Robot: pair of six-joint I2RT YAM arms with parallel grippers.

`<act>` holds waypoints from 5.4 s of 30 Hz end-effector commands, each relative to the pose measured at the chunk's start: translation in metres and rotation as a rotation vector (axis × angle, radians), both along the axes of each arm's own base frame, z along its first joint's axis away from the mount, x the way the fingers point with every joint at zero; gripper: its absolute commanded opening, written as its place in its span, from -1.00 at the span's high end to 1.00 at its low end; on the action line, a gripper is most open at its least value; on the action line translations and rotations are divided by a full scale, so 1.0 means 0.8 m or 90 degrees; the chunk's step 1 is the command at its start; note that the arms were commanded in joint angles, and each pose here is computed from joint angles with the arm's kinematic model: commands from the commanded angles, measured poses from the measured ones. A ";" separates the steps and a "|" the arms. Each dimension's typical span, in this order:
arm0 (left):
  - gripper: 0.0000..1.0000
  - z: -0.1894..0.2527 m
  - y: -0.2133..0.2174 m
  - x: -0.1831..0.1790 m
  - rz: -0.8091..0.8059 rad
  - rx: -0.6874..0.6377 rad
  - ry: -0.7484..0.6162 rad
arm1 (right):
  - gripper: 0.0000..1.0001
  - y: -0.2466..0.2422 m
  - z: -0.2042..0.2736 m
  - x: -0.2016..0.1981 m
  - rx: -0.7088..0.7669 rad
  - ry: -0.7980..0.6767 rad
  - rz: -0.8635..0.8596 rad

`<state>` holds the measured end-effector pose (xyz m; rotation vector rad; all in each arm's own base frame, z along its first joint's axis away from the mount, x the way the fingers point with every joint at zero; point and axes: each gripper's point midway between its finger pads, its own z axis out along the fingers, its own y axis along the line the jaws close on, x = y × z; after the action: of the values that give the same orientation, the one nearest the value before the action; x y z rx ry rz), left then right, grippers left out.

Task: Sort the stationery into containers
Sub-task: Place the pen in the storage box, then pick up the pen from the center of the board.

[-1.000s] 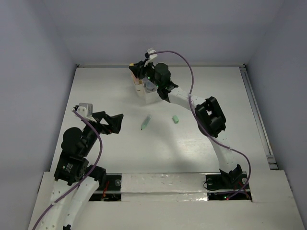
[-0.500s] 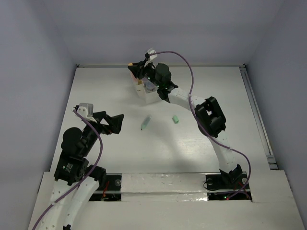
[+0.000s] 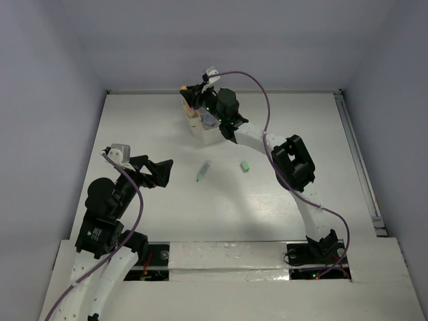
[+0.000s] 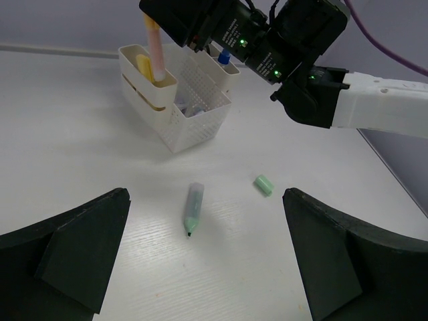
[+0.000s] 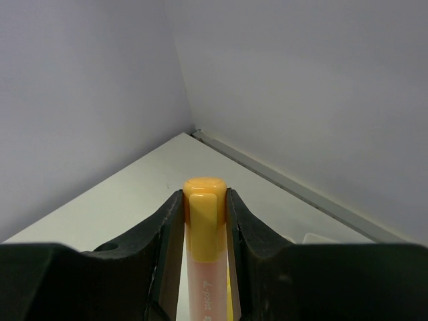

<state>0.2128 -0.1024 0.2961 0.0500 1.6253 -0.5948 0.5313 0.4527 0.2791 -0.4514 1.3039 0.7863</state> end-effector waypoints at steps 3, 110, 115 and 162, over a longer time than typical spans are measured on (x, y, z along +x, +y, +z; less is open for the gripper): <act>-0.98 0.019 -0.001 0.002 -0.004 -0.003 -0.039 | 0.46 -0.004 0.021 -0.007 0.029 -0.051 -0.007; -0.98 0.017 -0.015 -0.004 -0.049 -0.007 -0.046 | 1.00 -0.187 -0.302 -0.232 -0.458 0.533 -0.187; -0.98 0.017 -0.013 -0.002 -0.044 -0.007 -0.047 | 1.00 -0.184 -0.305 -0.207 -0.420 0.534 -0.199; -0.98 0.020 -0.013 -0.004 -0.046 -0.008 -0.050 | -0.08 -0.128 -0.304 -0.147 -0.291 0.575 -0.217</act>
<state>0.2072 -0.1117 0.3001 0.1105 1.6028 -0.6451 0.4115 0.3509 0.0392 -0.1759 2.3331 0.4589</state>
